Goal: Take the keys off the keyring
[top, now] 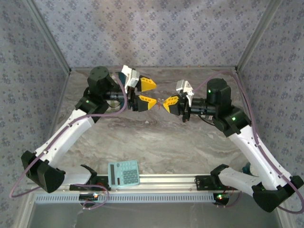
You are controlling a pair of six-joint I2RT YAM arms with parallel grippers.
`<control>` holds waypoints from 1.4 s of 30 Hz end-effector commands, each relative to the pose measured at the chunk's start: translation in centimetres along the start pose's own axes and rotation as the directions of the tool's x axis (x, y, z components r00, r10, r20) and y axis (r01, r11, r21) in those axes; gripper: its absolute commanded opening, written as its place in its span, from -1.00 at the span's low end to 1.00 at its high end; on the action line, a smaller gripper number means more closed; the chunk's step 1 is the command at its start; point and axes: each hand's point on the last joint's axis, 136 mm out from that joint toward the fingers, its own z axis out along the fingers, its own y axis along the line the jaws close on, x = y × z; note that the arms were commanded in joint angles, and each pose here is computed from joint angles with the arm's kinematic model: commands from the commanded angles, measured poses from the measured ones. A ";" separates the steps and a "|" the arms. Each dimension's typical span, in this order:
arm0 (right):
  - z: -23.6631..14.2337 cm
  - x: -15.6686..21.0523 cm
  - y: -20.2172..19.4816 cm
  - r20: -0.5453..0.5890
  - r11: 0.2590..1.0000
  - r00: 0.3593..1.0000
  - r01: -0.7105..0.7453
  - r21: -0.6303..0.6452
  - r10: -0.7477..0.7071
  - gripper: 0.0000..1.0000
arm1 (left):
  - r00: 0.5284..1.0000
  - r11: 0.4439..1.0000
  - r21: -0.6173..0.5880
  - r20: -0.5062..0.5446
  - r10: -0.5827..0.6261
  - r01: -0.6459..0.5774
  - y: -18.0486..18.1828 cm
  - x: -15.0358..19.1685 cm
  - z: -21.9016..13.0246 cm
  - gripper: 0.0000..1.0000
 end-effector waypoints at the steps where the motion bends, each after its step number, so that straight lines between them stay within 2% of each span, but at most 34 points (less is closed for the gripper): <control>1: -0.5 -1.1 0.6 0.026 1.000 1.000 0.002 -0.026 -0.001 -1.00 | 1.000 0.999 0.043 -0.025 0.016 -0.015 -0.9 0.1 0.1 0.51; 13: -0.5 -1.2 0.2 0.029 1.000 0.999 -0.015 -0.019 0.015 -1.00 | 0.997 0.994 0.105 -0.075 0.007 0.001 -1.9 1.5 0.8 0.45; 21: -0.4 -1.0 -1.0 0.023 0.999 0.999 -0.040 0.032 0.040 -1.00 | 0.996 0.993 0.119 -0.088 0.014 -0.003 -2.7 1.7 1.0 0.34; 29: -0.7 -1.2 -2.5 0.032 0.992 0.998 -0.064 0.109 0.061 -1.00 | 0.995 0.992 0.128 -0.095 0.027 -0.015 -3.5 1.9 1.2 0.33; 38: -0.9 -1.4 -3.4 0.047 0.987 0.997 -0.072 0.145 0.066 -1.00 | 0.994 0.995 0.094 -0.104 0.031 -0.021 -3.3 2.4 1.6 0.33; 42: -1.0 -1.5 -3.2 0.048 0.988 0.997 -0.066 0.138 0.060 -1.00 | 0.994 0.999 0.018 -0.103 0.043 -0.041 -2.3 2.5 1.4 0.34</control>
